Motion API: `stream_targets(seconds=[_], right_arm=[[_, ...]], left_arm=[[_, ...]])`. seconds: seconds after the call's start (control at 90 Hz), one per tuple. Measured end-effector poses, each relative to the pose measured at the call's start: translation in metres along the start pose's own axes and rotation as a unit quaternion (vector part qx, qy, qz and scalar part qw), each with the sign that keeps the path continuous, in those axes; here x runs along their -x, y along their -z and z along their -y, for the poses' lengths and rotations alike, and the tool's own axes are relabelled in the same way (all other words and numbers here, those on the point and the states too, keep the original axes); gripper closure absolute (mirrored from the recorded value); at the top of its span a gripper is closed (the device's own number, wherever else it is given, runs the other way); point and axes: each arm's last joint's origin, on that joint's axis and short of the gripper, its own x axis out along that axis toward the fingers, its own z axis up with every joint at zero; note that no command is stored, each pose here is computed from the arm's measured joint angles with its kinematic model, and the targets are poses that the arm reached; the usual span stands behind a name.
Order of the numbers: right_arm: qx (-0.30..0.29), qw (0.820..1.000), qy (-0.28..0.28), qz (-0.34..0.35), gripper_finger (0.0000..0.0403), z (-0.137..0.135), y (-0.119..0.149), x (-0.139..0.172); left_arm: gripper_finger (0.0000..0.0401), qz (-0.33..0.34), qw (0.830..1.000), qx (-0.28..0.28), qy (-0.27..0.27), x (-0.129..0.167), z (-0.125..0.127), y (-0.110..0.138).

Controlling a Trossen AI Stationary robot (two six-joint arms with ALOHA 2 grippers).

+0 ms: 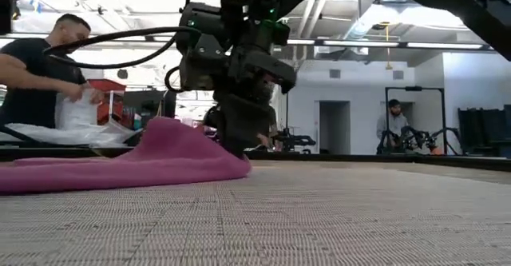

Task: Set table place
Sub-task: Put the pink table napkin on the gray table mat

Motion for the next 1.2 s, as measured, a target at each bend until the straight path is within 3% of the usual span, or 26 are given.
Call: stream_targets(seconds=[0.167, 0.344, 0.578, 0.789, 0.889, 1.044, 1.2], right_arm=[[-0.053, 0.998, -0.038, 0.025, 0.0307, 0.012, -0.002, 0.019], [-0.065, 0.996, -0.03, 0.053, 0.0253, 0.025, -0.003, 0.028], [-0.115, 0.992, -0.018, 0.042, 0.0235, 0.052, 0.014, 0.04], [-0.15, 0.988, -0.012, 0.022, 0.0256, 0.071, 0.03, 0.05], [-0.147, 0.989, -0.007, 0.009, 0.0294, 0.075, 0.035, 0.052], [-0.129, 0.992, -0.004, 0.012, 0.0384, 0.074, 0.033, 0.051], [-0.124, 0.992, -0.007, 0.011, 0.0398, 0.069, 0.032, 0.048]], left_arm=[[0.0401, -0.013, 0.999, -0.008, 0.039, -0.021, 0.007, 0.004], [0.0401, -0.024, 0.998, -0.005, 0.066, -0.044, 0.009, 0.008], [0.0401, -0.037, 0.995, 0.014, 0.094, -0.064, 0.006, 0.014], [0.0401, -0.043, 0.993, 0.013, 0.111, -0.071, 0.006, 0.017], [0.0401, -0.044, 0.993, 0.018, 0.112, -0.071, 0.006, 0.018], [0.0401, -0.044, 0.993, 0.018, 0.112, -0.07, 0.006, 0.018], [0.0401, -0.045, 0.992, 0.022, 0.112, -0.07, 0.006, 0.017]])
